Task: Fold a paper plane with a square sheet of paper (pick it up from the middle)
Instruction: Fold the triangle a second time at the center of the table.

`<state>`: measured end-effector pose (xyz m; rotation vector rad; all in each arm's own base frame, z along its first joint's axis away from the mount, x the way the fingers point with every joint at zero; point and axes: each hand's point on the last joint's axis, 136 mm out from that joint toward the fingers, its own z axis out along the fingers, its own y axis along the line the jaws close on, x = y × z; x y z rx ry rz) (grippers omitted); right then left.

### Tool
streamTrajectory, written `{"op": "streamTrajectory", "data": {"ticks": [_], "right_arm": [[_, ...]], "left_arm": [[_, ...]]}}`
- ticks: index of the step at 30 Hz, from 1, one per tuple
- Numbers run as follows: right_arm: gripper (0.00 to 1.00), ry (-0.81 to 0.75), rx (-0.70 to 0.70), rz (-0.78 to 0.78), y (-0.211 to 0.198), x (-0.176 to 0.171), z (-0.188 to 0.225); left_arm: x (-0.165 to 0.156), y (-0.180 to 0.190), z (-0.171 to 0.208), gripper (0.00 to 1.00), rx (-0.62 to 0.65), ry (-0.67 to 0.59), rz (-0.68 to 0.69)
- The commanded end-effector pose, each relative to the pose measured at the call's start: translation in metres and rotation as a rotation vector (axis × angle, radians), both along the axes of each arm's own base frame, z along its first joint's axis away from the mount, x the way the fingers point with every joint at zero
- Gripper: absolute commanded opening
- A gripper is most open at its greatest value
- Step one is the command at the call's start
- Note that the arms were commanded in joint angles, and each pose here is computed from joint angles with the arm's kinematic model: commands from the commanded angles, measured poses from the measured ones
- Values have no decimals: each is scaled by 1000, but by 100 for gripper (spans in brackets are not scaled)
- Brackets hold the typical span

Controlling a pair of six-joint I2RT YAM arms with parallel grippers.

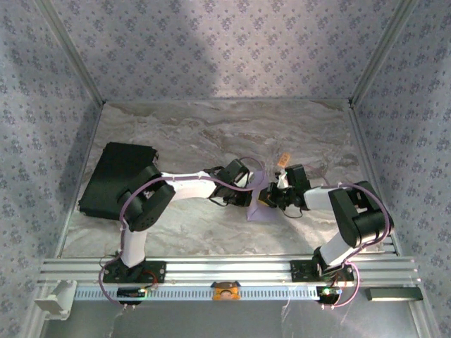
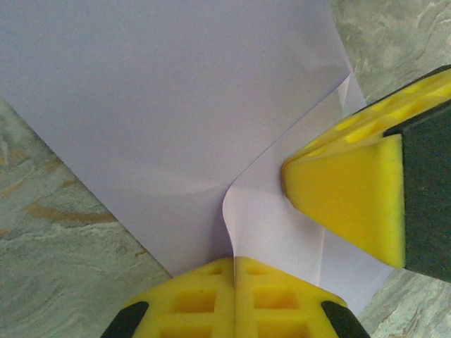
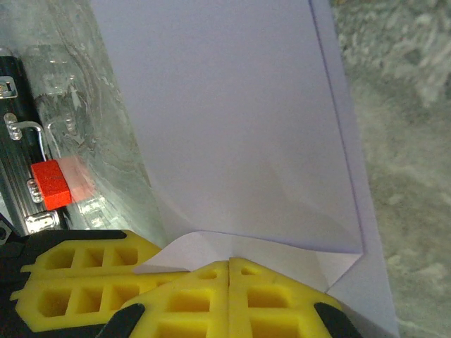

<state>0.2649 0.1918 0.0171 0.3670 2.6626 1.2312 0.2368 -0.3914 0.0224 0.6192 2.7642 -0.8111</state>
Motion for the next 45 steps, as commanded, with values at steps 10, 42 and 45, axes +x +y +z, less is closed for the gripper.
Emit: {"op": "streamTrajectory", "data": {"ticks": [10, 42, 45], "right_arm": [[3, 92, -91, -33, -15, -16, -25], [2, 99, -121, -43, -20, -20, -25], [2, 99, -121, -42, -20, -20, -25]], "left_arm": [[7, 19, 23, 34, 27, -1, 96], [-38, -39, 33, 2, -240, 235, -31], [-39, -41, 29, 3, -239, 249, -40]]}}
